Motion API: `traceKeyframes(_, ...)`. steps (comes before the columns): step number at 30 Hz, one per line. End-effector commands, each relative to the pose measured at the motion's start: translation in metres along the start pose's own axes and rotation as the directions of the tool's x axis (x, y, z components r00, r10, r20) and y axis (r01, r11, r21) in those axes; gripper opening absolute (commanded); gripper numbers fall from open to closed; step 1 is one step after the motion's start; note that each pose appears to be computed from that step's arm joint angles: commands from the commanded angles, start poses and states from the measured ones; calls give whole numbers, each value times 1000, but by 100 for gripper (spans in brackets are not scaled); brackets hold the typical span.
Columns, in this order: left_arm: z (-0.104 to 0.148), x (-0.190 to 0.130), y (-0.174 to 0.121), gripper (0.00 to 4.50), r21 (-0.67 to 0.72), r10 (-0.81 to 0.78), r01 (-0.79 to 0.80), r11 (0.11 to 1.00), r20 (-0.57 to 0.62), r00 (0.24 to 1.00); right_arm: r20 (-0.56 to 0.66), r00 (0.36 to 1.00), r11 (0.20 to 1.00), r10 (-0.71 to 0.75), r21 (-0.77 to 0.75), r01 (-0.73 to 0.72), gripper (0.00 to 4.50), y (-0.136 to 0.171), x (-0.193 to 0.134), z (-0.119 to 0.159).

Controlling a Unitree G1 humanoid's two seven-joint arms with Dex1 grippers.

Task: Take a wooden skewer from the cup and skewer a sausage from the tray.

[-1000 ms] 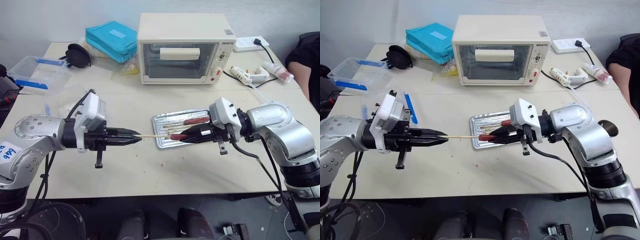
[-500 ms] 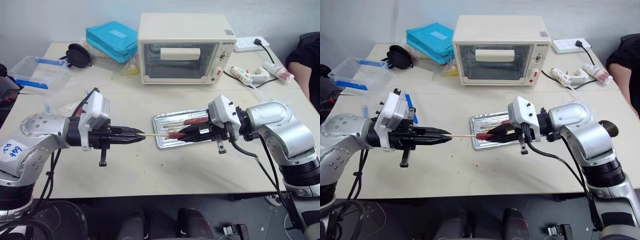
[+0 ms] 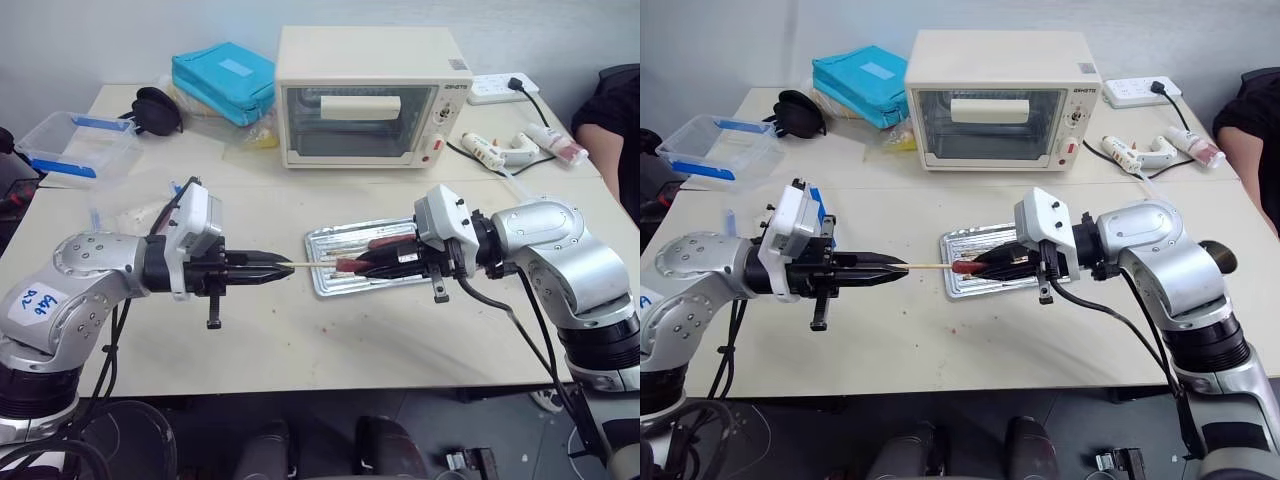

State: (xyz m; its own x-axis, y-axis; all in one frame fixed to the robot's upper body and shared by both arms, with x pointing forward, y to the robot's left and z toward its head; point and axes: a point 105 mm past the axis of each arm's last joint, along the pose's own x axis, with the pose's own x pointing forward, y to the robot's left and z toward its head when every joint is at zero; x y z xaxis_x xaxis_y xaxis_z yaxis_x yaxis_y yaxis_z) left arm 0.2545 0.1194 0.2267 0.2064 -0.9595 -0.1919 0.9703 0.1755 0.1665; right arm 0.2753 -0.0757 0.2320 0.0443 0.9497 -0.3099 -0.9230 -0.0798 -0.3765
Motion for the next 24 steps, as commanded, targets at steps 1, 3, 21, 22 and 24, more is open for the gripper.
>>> traceKeyframes(1,2,-1,-4,0,32,17,-17,999,-7,1000,30,998,994,58,-100,-54,172,9,6,22)
traceKeyframes(3,1,-4,-6,0,29,30,-29,999,-13,999,25,998,993,53,-110,-49,203,7,3,23)
traceKeyframes(21,-22,-126,26,0,5,948,-949,316,-29,316,160,972,985,-173,55,166,203,-36,-38,49)
traceKeyframes(22,-27,-137,28,0,-4,972,-972,233,-41,233,165,971,985,-171,60,163,203,-34,-36,49)
traceKeyframes(24,-38,-159,33,0,-15,991,-994,107,-73,108,183,969,985,-165,75,153,203,-32,-32,51)
